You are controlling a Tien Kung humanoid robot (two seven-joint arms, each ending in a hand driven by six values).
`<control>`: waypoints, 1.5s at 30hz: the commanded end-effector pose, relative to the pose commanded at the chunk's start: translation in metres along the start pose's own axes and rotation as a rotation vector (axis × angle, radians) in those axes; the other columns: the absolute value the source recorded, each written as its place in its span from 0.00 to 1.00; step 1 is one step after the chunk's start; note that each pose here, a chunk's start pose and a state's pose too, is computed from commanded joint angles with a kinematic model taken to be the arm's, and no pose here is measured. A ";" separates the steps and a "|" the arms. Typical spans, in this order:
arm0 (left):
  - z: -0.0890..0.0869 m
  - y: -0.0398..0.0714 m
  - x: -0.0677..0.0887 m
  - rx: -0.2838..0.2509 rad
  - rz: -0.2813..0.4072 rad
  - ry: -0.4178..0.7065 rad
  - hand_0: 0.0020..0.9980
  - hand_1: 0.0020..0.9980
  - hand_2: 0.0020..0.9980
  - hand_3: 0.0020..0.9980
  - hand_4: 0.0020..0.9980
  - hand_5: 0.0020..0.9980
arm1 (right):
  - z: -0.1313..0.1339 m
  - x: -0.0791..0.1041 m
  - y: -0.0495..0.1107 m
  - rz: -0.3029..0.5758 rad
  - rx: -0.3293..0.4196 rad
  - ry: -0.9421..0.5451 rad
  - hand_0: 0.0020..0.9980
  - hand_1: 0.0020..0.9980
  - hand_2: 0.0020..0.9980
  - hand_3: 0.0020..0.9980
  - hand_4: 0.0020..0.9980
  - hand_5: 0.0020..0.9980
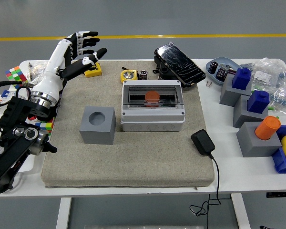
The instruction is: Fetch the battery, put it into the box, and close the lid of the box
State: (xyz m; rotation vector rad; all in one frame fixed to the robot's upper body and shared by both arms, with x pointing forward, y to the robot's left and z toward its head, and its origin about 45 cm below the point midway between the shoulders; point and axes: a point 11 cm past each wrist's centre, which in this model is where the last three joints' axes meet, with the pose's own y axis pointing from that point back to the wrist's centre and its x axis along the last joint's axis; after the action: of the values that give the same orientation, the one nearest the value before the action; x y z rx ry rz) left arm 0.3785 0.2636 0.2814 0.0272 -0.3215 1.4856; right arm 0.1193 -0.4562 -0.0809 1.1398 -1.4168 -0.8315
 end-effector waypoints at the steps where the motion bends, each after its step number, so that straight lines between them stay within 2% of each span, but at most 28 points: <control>1: -0.002 0.002 0.008 0.005 0.024 0.003 0.56 0.71 0.68 0.68 1.00 0.52 | -0.001 0.001 0.000 0.002 0.001 -0.002 0.67 0.67 0.67 0.55 0.90 0.50; 6: -0.014 0.013 0.038 0.039 0.099 -0.005 0.53 0.69 0.67 0.68 1.00 0.51 | -0.004 0.005 0.000 0.009 0.005 -0.011 0.67 0.67 0.67 0.55 0.90 0.50; 15: -0.013 0.020 0.066 0.035 0.197 0.023 0.51 0.68 0.66 0.68 1.00 0.51 | -0.007 0.002 0.000 0.003 0.006 -0.014 0.67 0.67 0.67 0.55 0.90 0.50; 33: -0.018 0.026 0.078 0.062 0.218 0.013 0.50 0.67 0.66 0.68 1.00 0.48 | -0.002 0.002 0.000 0.006 -0.010 -0.025 0.67 0.67 0.68 0.55 0.90 0.50; 45: -0.022 0.028 0.075 0.087 0.188 0.002 0.50 0.66 0.65 0.68 1.00 0.47 | 0.005 0.001 -0.001 0.002 -0.024 -0.014 0.67 0.67 0.68 0.55 0.90 0.50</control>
State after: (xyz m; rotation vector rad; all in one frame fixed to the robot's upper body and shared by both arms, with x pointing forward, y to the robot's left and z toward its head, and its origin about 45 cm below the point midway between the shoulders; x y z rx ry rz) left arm 0.3593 0.3435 0.2724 0.0664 -0.2631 1.6853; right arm 0.1146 -0.4575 -0.0822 1.1163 -1.4159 -0.8538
